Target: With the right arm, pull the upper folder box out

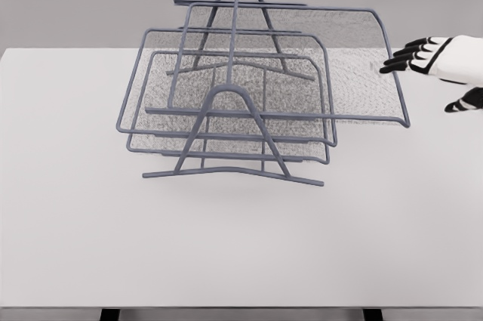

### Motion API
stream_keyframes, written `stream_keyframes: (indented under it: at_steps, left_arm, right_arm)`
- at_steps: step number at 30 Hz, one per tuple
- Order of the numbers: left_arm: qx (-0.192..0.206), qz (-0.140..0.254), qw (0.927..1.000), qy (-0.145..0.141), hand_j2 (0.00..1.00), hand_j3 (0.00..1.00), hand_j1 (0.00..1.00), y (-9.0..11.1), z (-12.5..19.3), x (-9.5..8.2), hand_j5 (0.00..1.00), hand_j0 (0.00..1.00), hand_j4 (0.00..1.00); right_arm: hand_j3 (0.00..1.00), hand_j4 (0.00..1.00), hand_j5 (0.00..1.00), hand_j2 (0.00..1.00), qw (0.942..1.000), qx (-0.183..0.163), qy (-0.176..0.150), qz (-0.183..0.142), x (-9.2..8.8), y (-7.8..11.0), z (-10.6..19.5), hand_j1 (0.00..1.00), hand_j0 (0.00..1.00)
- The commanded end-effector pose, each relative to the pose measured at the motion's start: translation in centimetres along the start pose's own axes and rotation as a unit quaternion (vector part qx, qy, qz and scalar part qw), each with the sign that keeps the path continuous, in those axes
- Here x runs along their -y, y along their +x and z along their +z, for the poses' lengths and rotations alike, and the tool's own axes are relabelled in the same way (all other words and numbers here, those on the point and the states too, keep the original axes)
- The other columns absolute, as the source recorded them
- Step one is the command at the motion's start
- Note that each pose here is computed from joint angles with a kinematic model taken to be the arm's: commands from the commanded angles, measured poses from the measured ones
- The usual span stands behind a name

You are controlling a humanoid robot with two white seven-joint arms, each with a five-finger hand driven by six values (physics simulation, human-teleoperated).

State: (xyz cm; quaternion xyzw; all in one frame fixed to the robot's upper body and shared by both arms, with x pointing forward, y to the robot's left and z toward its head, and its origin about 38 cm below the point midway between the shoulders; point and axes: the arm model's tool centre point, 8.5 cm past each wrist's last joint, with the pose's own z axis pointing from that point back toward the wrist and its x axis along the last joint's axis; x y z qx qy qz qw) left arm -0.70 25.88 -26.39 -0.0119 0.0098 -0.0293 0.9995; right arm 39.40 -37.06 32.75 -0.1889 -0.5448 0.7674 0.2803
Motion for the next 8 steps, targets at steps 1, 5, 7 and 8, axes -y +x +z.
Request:
stream_keyframes:
  at_steps: [1,5,7,8]
  left_arm:
    - [0.001,0.0,1.0,0.0,1.0,1.0,1.0,0.04,0.0,0.0,1.0,1.0,1.0]
    - [0.0,0.0,1.0,0.0,1.0,1.0,1.0,-0.02,0.0,-0.01,1.0,1.0,1.0]
    - [-0.001,0.0,1.0,0.0,1.0,1.0,1.0,-0.12,0.0,0.0,1.0,1.0,1.0]
    - [0.0,-0.001,1.0,-0.001,1.0,1.0,1.0,-0.02,0.0,0.01,1.0,1.0,1.0]
  right_arm:
    - [1.0,1.0,1.0,1.0,0.9995,0.013,-0.026,-0.009,0.59,0.34,-0.66,1.0,1.0]
    - [1.0,1.0,1.0,1.0,0.9994,0.017,-0.028,-0.012,0.5,0.43,-0.9,1.0,1.0]
    - [1.0,1.0,1.0,1.0,0.9994,0.017,-0.028,-0.011,0.52,0.48,-0.91,1.0,1.0]
    - [1.0,1.0,1.0,1.0,0.9994,0.017,-0.027,-0.012,0.41,0.48,-0.95,1.0,1.0]
